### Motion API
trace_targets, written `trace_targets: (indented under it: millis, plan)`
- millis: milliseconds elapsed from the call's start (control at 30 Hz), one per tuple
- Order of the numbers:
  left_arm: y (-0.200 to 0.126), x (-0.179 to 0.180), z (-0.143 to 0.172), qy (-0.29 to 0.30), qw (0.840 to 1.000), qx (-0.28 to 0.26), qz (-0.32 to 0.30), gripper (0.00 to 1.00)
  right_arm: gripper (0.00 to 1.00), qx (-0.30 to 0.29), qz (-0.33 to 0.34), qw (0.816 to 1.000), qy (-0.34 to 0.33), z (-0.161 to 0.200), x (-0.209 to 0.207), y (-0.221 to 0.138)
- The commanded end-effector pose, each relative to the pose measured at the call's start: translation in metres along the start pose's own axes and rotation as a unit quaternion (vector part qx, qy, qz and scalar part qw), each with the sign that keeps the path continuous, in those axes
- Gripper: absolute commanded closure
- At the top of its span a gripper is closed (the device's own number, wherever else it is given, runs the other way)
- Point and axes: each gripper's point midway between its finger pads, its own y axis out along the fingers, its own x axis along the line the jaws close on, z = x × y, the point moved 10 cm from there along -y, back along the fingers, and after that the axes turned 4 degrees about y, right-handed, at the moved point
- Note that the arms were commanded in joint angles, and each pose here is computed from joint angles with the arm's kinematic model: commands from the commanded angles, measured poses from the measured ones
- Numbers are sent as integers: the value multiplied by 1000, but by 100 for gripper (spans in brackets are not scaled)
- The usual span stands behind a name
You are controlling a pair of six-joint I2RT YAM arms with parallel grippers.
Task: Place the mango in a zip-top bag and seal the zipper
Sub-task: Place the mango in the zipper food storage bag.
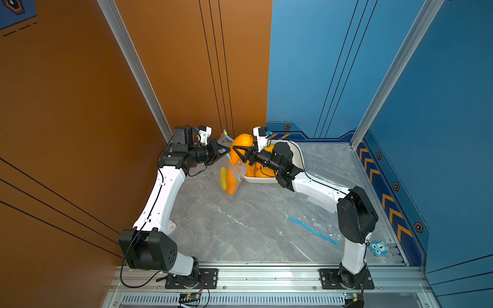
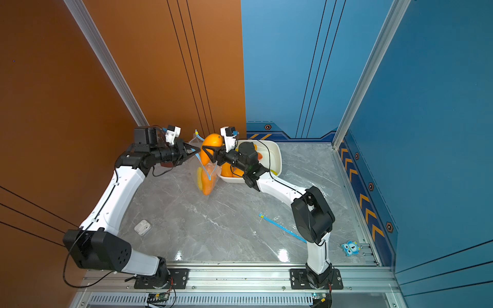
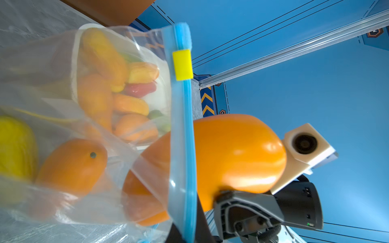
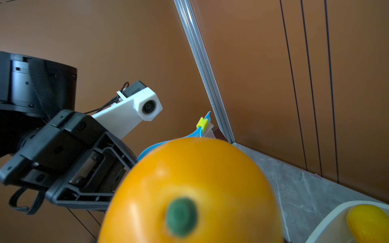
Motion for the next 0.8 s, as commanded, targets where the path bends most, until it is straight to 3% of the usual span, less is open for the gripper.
trace_targets:
  millis: [0, 267, 433, 767]
  plan:
    - [-5, -10, -6, 23, 999, -3, 30, 100, 49, 2, -21, 1000, 9, 15, 4, 15]
    - [-9, -6, -9, 17, 999, -8, 28, 100, 28, 76, 4, 997, -28, 23, 2, 21]
    - [-9, -2, -16, 4, 1000, -15, 23, 100, 10, 179, 22, 982, -50, 7, 14, 24]
    - [-7, -13, -30, -15, 998, -39, 51, 100, 9, 221, 77, 971, -41, -62, 50, -6]
